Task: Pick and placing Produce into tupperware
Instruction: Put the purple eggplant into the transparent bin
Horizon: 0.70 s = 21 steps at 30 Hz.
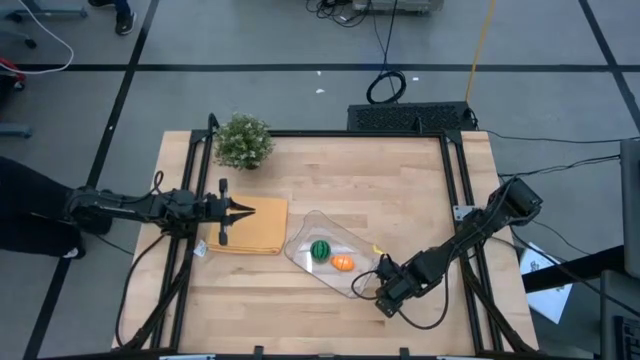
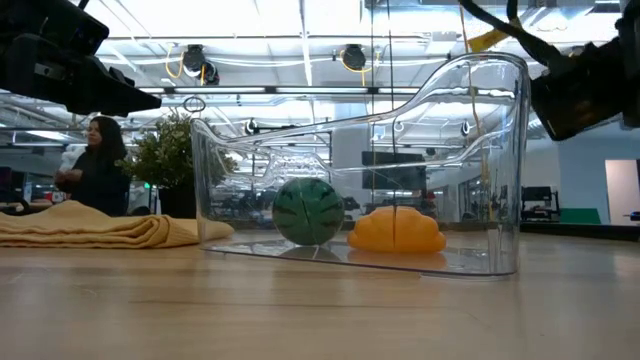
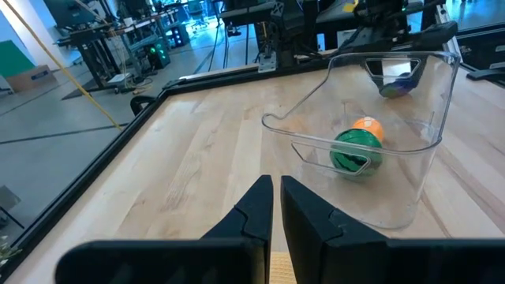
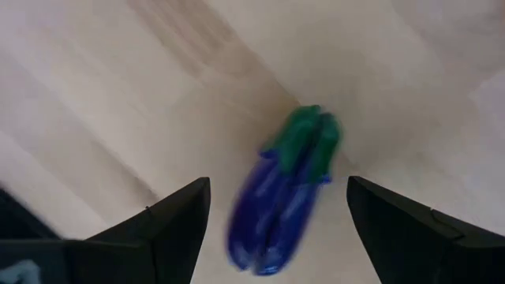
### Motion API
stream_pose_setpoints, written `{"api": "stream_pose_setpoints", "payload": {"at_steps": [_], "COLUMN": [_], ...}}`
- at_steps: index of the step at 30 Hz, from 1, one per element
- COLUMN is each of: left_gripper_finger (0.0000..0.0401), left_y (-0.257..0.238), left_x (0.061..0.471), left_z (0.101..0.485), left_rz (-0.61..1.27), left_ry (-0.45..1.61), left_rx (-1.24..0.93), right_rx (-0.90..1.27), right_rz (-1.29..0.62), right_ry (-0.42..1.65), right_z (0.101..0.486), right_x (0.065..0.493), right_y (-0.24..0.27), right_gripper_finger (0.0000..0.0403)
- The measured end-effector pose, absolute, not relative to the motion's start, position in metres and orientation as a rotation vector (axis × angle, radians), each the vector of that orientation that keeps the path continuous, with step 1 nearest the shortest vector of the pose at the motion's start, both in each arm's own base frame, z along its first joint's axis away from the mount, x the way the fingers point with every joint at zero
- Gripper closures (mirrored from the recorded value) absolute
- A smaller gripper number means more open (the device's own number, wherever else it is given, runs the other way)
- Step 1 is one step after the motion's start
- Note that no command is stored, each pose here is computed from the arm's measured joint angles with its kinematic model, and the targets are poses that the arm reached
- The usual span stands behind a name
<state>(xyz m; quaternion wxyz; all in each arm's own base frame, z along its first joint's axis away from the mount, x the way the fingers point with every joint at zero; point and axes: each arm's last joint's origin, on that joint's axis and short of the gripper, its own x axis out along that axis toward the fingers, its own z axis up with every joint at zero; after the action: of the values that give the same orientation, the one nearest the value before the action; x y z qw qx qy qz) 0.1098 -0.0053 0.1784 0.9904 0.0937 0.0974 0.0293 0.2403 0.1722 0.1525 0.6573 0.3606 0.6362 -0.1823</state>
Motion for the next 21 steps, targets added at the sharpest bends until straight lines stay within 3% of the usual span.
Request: {"api": "stream_pose_setpoints", "payload": {"at_steps": [11, 21], "left_gripper_finger": [0.0368, 0.0368], "left_y": [-0.005, -0.005], "left_x": [0.110, 0.110], "left_z": [0.178, 0.178], "left_rz": [0.058, 0.059], "left_ry": [0.200, 0.199], "left_rx": [0.189, 0.189], "right_rx": [0.815, 0.803], "right_rz": [-0.404, -0.397], "right_ry": [1.464, 1.474], "right_z": [0.143, 0.140], "right_x": [0.235, 0.232], "right_y": [0.169, 0.167], "right_gripper_finger": [0.0118, 0.0195]}}
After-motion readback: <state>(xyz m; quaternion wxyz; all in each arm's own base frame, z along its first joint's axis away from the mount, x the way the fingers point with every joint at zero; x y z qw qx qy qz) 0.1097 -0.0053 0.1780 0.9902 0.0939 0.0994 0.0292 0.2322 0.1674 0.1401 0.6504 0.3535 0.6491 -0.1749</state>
